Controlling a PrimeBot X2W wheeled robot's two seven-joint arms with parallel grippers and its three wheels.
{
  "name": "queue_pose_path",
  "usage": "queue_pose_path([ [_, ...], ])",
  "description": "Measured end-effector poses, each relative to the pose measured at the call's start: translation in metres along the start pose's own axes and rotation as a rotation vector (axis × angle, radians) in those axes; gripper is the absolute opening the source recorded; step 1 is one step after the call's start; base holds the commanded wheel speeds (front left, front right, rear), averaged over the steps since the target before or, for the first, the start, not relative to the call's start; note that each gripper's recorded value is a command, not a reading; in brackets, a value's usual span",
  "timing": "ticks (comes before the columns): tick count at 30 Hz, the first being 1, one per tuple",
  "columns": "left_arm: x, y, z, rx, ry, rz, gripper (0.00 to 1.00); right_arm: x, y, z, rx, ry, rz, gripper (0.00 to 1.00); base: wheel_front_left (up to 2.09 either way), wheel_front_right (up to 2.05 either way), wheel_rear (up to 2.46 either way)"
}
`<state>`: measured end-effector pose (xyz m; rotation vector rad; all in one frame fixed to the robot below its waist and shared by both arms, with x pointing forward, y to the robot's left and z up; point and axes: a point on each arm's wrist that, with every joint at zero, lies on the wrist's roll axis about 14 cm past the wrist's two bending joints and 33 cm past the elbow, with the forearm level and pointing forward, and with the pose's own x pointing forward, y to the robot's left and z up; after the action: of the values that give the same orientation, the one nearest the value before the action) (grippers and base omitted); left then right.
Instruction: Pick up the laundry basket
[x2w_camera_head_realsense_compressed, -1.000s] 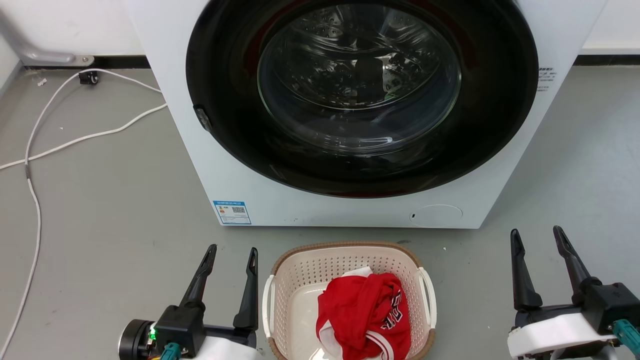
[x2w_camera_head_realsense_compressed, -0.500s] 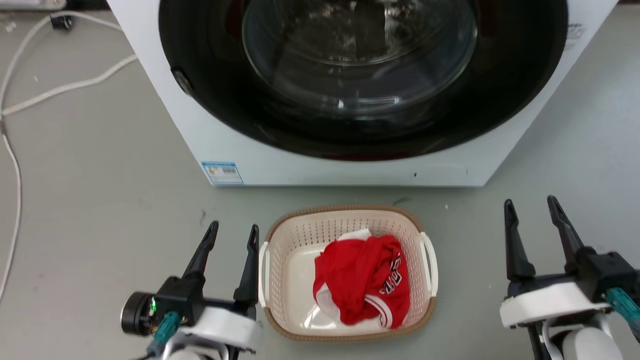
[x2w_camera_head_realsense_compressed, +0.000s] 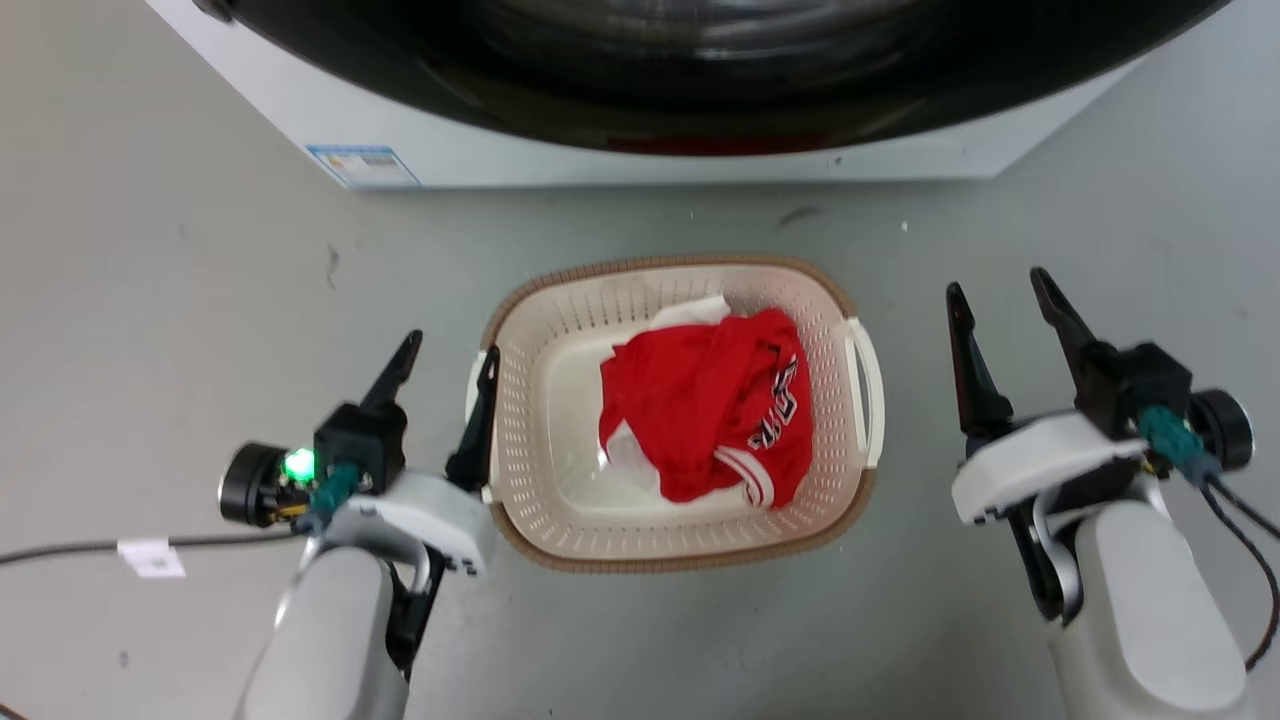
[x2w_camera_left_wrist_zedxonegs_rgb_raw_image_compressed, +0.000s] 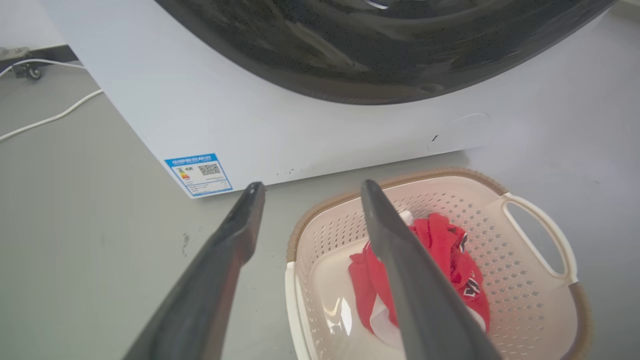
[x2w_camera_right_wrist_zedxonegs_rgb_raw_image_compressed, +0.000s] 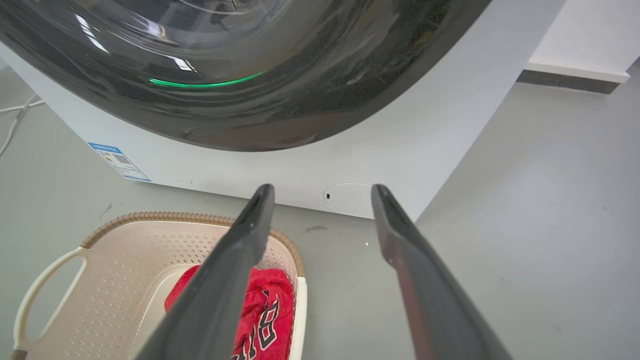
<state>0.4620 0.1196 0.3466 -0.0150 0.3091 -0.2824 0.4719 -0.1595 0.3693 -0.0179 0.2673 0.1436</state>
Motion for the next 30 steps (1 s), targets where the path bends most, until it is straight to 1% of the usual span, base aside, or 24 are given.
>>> queue_pose_path([
  [2,0.012,0.006,-0.02,-0.01,0.057,0.002,1.0,0.011,0.001,-0.018,0.0,0.056,0.008,1.0,0.0,0.0,0.0],
  [4,0.021,0.012,-0.043,-0.003,0.121,-0.001,1.0,0.02,0.0,-0.039,0.038,0.12,0.005,1.0,0.0,0.0,0.0],
  [5,0.025,0.015,-0.053,0.0,0.153,-0.002,1.0,0.024,0.002,-0.049,0.039,0.153,0.011,1.0,0.0,0.0,0.0],
  [7,0.029,0.02,-0.077,0.003,0.222,-0.003,1.0,0.029,0.006,-0.073,0.019,0.245,0.032,1.0,0.0,0.0,0.0],
  [9,0.031,0.024,-0.098,0.001,0.285,-0.003,1.0,0.032,0.01,-0.097,0.031,0.335,0.045,1.0,0.0,0.0,0.0],
  [15,0.037,0.024,-0.147,-0.013,0.435,-0.029,1.0,0.046,0.017,-0.139,0.047,0.488,0.073,1.0,0.0,0.0,0.0],
  [17,0.04,0.024,-0.157,-0.026,0.464,-0.032,1.0,0.046,0.018,-0.153,0.063,0.54,0.077,1.0,0.0,0.0,0.0],
  [23,0.044,0.024,-0.182,-0.044,0.551,-0.049,1.0,0.046,0.024,-0.188,0.055,0.686,0.105,1.0,0.0,0.0,0.0],
  [26,0.049,0.026,-0.188,-0.039,0.578,-0.059,1.0,0.046,0.021,-0.202,0.053,0.757,0.101,1.0,0.0,0.0,0.0],
  [30,0.053,0.028,-0.196,-0.04,0.619,-0.065,1.0,0.045,0.026,-0.217,0.061,0.839,0.115,1.0,0.0,0.0,0.0],
])
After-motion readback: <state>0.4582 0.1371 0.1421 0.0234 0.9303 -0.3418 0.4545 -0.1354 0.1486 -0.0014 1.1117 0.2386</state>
